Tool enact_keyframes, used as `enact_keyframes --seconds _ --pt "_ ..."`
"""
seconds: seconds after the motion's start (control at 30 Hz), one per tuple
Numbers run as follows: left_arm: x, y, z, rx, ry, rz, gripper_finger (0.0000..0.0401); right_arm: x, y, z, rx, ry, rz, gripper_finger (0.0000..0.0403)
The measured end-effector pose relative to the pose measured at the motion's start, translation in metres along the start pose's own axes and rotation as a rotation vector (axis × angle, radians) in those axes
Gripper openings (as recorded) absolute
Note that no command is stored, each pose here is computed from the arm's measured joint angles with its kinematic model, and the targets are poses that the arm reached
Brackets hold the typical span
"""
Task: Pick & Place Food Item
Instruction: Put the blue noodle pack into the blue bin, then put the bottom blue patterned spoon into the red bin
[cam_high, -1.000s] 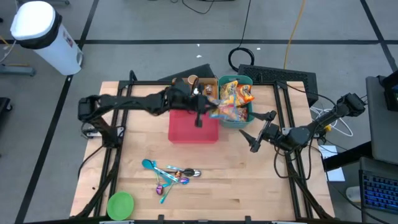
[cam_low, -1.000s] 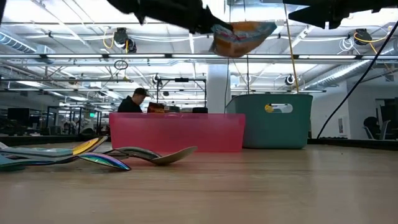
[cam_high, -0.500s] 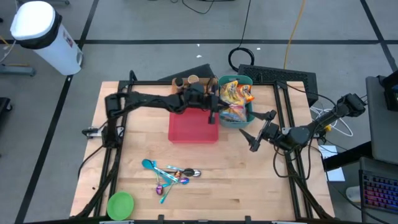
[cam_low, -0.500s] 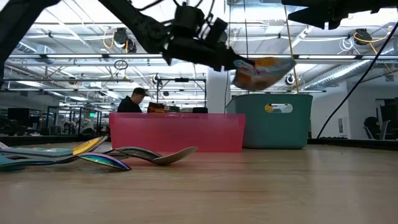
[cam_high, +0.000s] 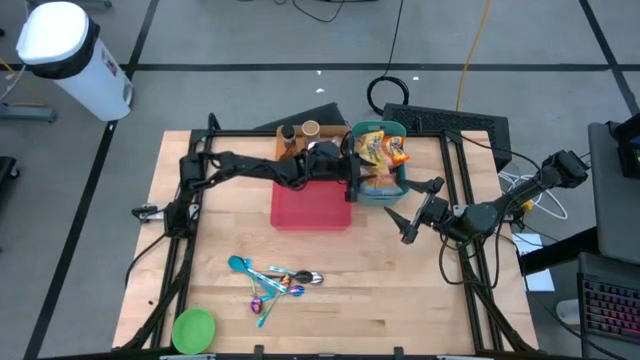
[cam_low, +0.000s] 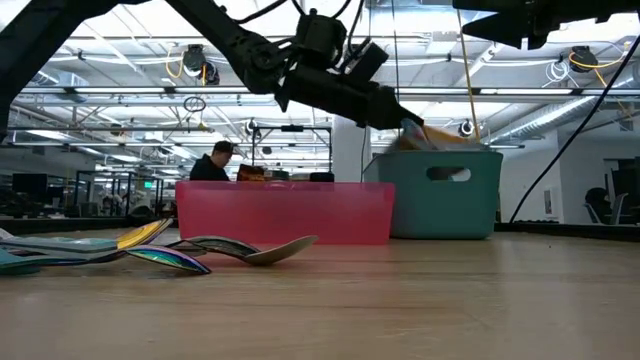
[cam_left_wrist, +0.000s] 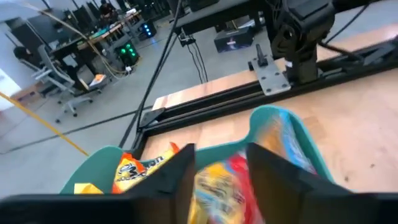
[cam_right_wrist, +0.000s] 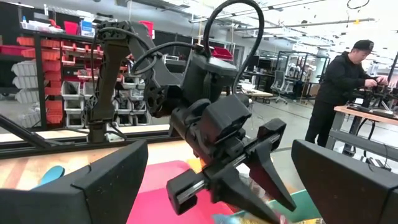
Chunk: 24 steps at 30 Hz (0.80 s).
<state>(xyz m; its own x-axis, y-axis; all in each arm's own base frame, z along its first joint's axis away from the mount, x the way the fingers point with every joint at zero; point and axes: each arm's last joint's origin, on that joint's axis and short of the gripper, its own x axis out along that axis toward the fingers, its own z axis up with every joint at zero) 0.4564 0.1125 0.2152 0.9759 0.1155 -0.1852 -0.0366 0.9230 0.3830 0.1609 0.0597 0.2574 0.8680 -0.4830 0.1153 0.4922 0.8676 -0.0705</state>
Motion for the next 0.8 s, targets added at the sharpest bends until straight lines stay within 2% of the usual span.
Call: enact_keyframes --seconds 0.17,0.27,0.37,0.47,0.63,0.7,0.8 --pt "0.001 -0.006 0.003 -0.040 0.015 0.029 0.0238 0.000 0.000 0.000 -0.002 0.001 0.001 0.0391" --pt "-0.002 -0.009 0.007 -0.063 0.057 0.058 0.0278 0.000 0.000 -0.001 -0.003 0.004 0.001 0.0391" --pt "-0.018 -0.009 0.028 -0.118 0.108 0.060 0.0303 -0.001 0.001 0.000 0.020 0.003 0.005 0.0391" --pt "-0.050 -0.007 0.061 -0.187 0.168 0.015 0.0317 -0.002 0.002 0.000 0.029 0.002 0.017 0.0391" --pt "-0.123 -0.013 0.106 -0.381 0.341 -0.081 0.0321 -0.003 0.003 0.000 0.028 0.002 0.027 0.0391" --pt "-0.148 -0.026 0.111 -0.404 0.431 -0.128 0.0321 -0.003 0.003 0.000 0.027 0.002 0.027 0.0391" --pt "-0.175 -0.056 0.102 -0.425 0.530 -0.190 0.0322 -0.003 0.003 0.000 0.030 0.003 0.028 0.0391"
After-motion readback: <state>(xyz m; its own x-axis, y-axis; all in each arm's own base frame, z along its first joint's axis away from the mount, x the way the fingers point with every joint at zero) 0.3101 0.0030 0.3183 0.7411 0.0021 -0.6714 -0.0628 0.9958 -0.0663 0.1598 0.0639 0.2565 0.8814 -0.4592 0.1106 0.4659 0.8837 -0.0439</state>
